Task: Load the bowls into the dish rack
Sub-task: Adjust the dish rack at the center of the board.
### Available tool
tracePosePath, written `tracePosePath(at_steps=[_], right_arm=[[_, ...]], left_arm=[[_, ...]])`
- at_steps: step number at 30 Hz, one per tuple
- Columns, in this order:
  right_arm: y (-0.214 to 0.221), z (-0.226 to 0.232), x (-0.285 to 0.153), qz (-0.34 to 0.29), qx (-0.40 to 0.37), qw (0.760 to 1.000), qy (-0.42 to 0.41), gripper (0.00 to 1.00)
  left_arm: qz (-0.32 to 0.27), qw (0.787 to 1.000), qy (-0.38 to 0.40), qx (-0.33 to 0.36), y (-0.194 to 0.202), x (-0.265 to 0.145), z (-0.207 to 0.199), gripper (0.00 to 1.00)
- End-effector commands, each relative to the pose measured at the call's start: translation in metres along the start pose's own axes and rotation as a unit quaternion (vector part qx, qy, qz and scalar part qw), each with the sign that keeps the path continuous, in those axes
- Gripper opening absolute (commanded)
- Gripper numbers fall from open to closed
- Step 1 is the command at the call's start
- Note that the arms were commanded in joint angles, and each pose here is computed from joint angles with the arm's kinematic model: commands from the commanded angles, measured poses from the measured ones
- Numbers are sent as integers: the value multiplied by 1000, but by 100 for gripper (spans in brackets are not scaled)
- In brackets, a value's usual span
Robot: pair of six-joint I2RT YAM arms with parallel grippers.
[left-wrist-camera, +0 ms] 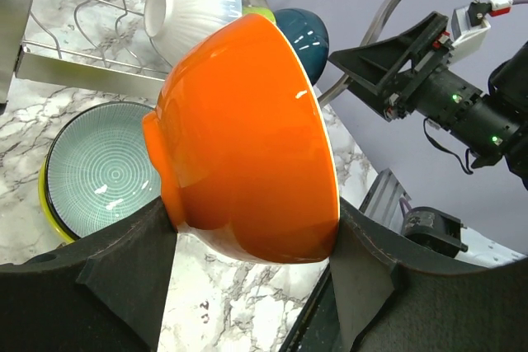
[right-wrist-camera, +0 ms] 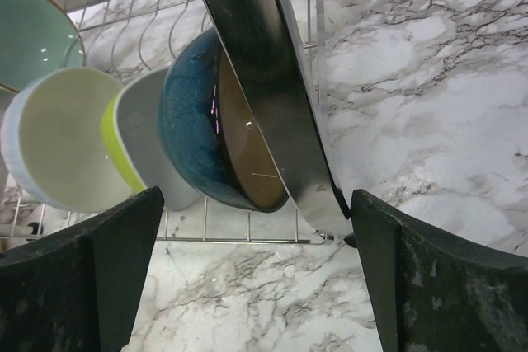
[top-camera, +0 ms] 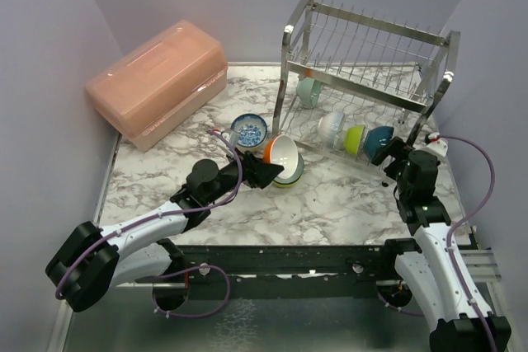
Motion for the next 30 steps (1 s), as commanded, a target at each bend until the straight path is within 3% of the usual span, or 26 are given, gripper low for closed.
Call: tracePosePath(at_steps=[1, 9, 15, 18, 30], right_arm=[[-17, 10, 6, -29, -8, 999, -12, 100], [-15, 12, 11, -47, -7, 998, -33, 97], [-11, 21, -6, -30, 13, 994, -106, 72], [-5, 22, -16, -19, 22, 991, -131, 66], [12, 34, -43, 45, 27, 964, -261, 66]], left_arm=[[-22, 1000, 16, -2, -7, -3, -5, 0], [-20, 1000, 16, -2, -7, -3, -5, 0], [-28, 999, 20, -1, -10, -4, -8, 0], [-30, 999, 18, 2, -11, -4, -7, 0], [-21, 1000, 11, 12, -9, 3, -4, 0]])
Point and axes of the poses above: each gripper's point midway between its finger pads, its own x axis out along the fingers, its own z axis along the line the jaws close on, y = z × x, the point moved 9 cm from there along -x, back along the fingers, and after that the axes turned 1 degree about x, right-handed, at the moved point
